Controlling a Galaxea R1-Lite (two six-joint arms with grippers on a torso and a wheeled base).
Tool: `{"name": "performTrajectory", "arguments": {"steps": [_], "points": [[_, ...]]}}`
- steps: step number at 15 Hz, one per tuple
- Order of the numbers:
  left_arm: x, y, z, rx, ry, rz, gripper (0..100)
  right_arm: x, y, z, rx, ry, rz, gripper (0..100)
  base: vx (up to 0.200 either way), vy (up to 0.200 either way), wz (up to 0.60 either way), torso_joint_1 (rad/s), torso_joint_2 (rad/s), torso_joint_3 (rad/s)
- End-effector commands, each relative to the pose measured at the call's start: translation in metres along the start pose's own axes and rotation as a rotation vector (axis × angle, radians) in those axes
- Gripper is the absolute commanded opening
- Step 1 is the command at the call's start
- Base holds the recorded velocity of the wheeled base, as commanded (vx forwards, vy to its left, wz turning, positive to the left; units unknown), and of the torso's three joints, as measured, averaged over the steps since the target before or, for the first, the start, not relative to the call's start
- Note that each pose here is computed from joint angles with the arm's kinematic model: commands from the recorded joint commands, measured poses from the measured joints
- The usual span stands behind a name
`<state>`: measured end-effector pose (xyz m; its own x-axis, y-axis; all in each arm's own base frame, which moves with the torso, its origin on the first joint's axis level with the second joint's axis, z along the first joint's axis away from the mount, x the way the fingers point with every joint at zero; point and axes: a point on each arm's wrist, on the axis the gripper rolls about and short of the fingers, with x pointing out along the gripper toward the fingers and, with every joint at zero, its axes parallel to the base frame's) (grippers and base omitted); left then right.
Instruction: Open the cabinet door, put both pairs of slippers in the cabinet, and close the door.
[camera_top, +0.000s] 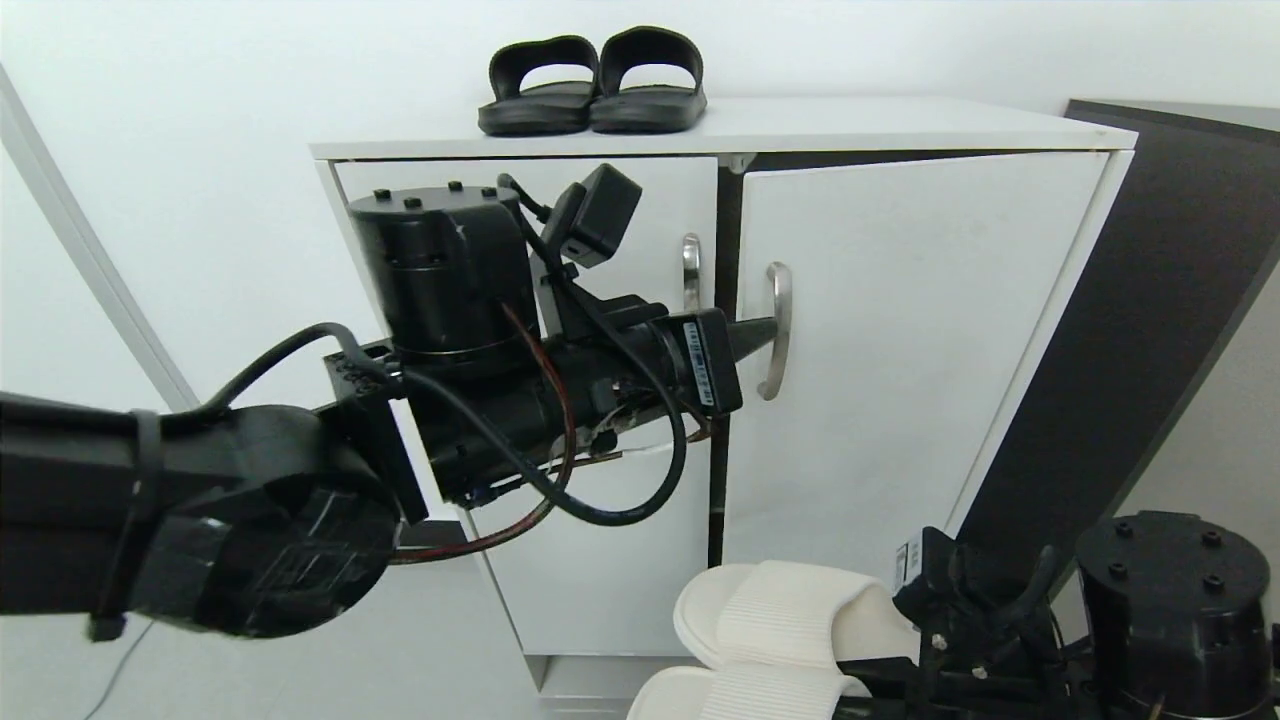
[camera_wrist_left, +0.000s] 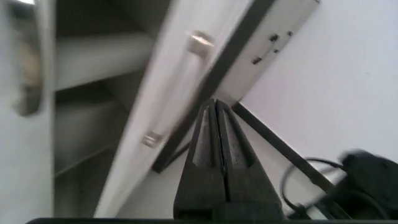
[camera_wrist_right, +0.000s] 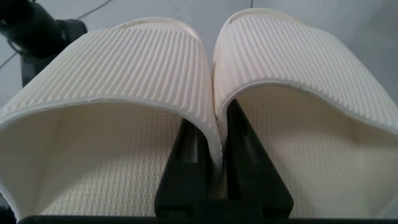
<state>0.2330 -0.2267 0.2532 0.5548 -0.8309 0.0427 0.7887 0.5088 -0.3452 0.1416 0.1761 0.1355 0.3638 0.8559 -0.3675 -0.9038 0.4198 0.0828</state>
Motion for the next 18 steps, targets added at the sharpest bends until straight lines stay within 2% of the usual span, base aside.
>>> {"name": "performTrajectory", "arguments": {"steps": [1, 6, 8, 10, 12, 14, 16, 18], "points": [[-0.022, -0.02, 0.007, 0.008, -0.023, -0.031, 0, -0.007, 0.003, 0.0, -0.012, -0.015, 0.018, 0, 0.0, 0.0, 0.0, 0.0, 0.0, 0.0], [-0.05, -0.026, 0.007, 0.004, -0.042, 0.002, 0, -0.008, 0.005, -0.005, -0.044, 0.003, 0.028, 0, 0.0, 0.0, 0.0, 0.0, 0.0, 0.0], [-0.049, -0.016, 0.01, 0.004, -0.046, 0.027, 0, -0.008, 0.005, -0.005, -0.045, 0.003, 0.029, 0, 0.0, 0.0, 0.0, 0.0, 0.0, 0.0], [-0.038, -0.005, 0.007, 0.002, -0.024, 0.024, 0, -0.008, 0.005, -0.005, -0.045, 0.004, 0.029, 0, 0.0, 0.0, 0.0, 0.0, 0.0, 0.0], [-0.022, 0.006, 0.009, 0.001, -0.028, 0.039, 0, -0.008, 0.007, -0.007, -0.047, 0.011, 0.035, 0, 0.0, 0.0, 0.0, 0.0, 0.0, 0.0], [-0.006, 0.019, 0.009, -0.017, -0.029, 0.063, 0, -0.009, 0.008, -0.009, -0.062, 0.017, 0.04, 0, 0.0, 0.0, 0.0, 0.0, 0.0, 0.0], [0.005, 0.025, 0.009, -0.036, -0.034, 0.069, 0, -0.009, 0.008, -0.01, -0.07, 0.019, 0.04, 0, 0.0, 0.0, 0.0, 0.0, 0.0, 0.0], [0.018, 0.032, 0.005, -0.037, -0.034, 0.069, 0, -0.008, 0.01, -0.012, -0.072, 0.031, 0.051, 0, 0.0, 0.0, 0.0, 0.0, 0.0, 0.0]]}}
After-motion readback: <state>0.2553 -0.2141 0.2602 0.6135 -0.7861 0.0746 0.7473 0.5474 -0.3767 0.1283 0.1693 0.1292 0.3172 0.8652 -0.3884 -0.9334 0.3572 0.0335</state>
